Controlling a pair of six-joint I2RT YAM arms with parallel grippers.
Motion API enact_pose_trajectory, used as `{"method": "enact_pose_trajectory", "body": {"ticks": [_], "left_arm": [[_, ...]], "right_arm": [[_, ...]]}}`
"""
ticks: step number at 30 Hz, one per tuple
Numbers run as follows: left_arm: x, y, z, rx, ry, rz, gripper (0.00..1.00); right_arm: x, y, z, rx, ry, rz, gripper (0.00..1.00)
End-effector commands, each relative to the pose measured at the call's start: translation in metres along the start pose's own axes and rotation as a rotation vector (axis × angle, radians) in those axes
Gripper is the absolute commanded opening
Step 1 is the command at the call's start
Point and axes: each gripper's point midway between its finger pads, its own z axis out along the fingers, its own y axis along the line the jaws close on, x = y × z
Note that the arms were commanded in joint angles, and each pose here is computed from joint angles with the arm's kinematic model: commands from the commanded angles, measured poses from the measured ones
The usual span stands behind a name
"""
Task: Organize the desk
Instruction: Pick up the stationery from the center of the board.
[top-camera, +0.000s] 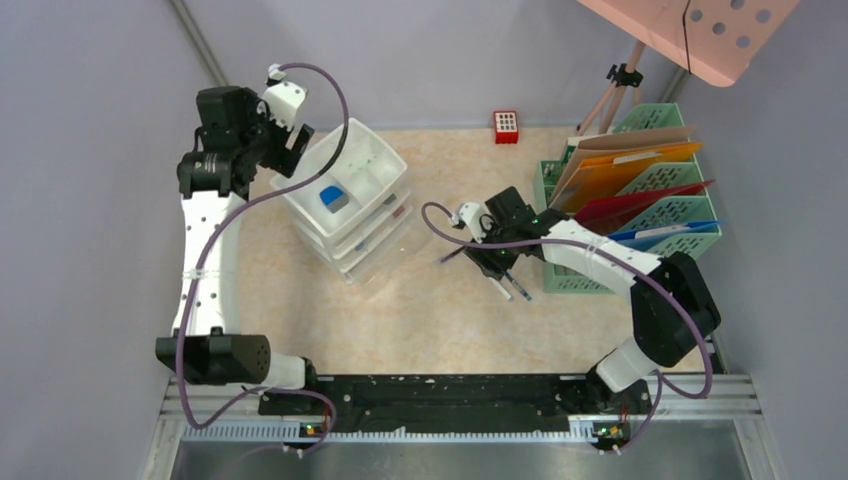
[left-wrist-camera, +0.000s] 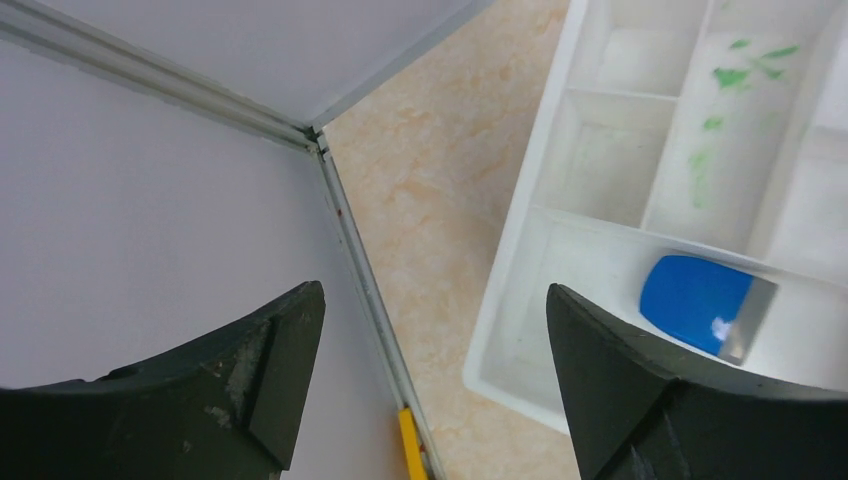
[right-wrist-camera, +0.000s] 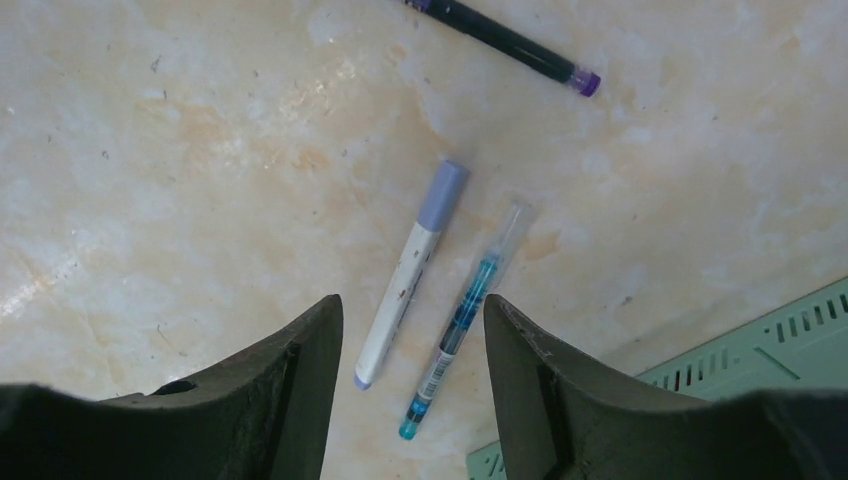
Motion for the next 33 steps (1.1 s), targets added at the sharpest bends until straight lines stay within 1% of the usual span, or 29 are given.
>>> {"method": "enact_pose_trajectory", "body": {"ticks": [1, 7, 13, 19, 21, 28, 33], "left_arm": [[-0.036, -0.015, -0.041, 0.024, -0.168, -0.104, 0.87], [-0.031, -0.044, -0.052, 0.103, -0.201, -0.148, 0.87], [-0.017, -0.069, -0.052, 0.168, -0.2, -0.224, 0.86], [-0.02, -0.099, -0.064, 0.264, -0.306, -0.326, 0.89], [-0.023, -0.103, -0.068, 0.269, -0.348, -0.345, 0.9], [-0.032, -0.1, -0.083, 0.246, -0.409, -0.374, 0.91], [-0.038, -0.1, -0.091, 0.247, -0.437, -0.387, 0.91]], "right_arm": [[0.012, 0.0, -0.01, 0.025, 0.01, -0.024, 0.53], [0.03, 0.002, 0.003, 0.014, 0.058, -0.029, 0.49], [0.039, 0.006, 0.015, -0.008, 0.082, -0.025, 0.47], [0.043, 0.012, 0.024, -0.045, 0.092, -0.013, 0.45], [0.046, 0.014, 0.029, -0.054, 0.103, -0.011, 0.43], [0.051, 0.015, 0.041, -0.065, 0.119, -0.005, 0.39], [0.056, 0.017, 0.047, -0.078, 0.139, -0.001, 0.29]]}}
